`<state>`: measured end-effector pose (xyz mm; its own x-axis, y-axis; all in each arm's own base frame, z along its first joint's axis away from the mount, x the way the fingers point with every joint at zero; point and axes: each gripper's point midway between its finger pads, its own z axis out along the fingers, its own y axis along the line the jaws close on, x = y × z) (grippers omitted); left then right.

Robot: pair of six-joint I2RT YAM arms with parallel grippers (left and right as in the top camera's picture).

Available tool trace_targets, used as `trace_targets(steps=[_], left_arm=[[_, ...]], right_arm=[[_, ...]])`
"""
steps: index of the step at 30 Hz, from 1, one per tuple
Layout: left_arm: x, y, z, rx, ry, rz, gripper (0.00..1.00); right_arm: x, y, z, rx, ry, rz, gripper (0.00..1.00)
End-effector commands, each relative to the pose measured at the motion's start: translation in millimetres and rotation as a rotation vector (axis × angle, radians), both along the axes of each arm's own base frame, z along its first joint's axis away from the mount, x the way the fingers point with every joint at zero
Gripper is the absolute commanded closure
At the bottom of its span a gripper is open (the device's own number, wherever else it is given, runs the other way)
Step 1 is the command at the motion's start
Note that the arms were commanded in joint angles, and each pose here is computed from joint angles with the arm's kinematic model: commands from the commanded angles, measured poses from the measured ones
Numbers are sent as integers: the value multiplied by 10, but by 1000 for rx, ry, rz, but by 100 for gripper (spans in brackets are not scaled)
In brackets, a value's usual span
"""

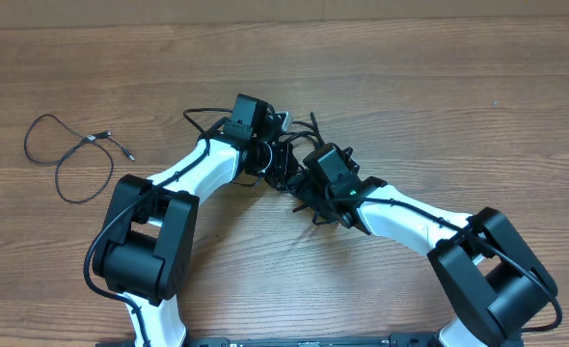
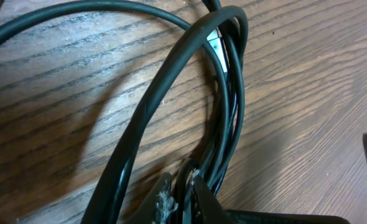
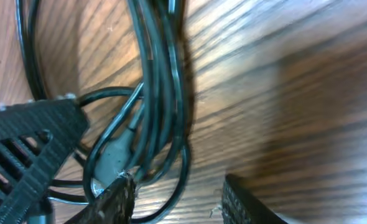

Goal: Untangle cables

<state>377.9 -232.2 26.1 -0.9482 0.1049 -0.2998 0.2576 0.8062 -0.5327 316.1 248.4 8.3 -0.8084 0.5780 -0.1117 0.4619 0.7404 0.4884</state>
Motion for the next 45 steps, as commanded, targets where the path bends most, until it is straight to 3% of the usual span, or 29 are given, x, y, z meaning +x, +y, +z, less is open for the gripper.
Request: trace_targets(steps=[1, 9, 13, 16, 26, 27, 35, 45], left_arm=[[6, -44, 2, -13, -11, -29, 87], [9, -46, 4, -14, -12, -29, 87], [13, -47, 6, -15, -14, -29, 87], [17, -49, 8, -16, -16, -29, 87], [19, -47, 8, -16, -17, -28, 87], [18, -49, 8, -16, -17, -29, 87], [18, -49, 9, -16, -17, -28, 86], [19, -61, 18, -24, -17, -31, 87]], right_arm=[[-79, 14, -139, 0, 44, 12, 59], [-209, 119, -270, 64, 141, 11, 76], [-294, 211, -245, 115, 182, 46, 74], [-287, 179, -256, 108, 185, 38, 96], [-283, 192, -248, 115, 184, 40, 96], [-292, 228, -231, 144, 204, 16, 88], [-297, 292, -195, 226, 283, -123, 73], [-225, 224, -220, 239, 313, -311, 81]])
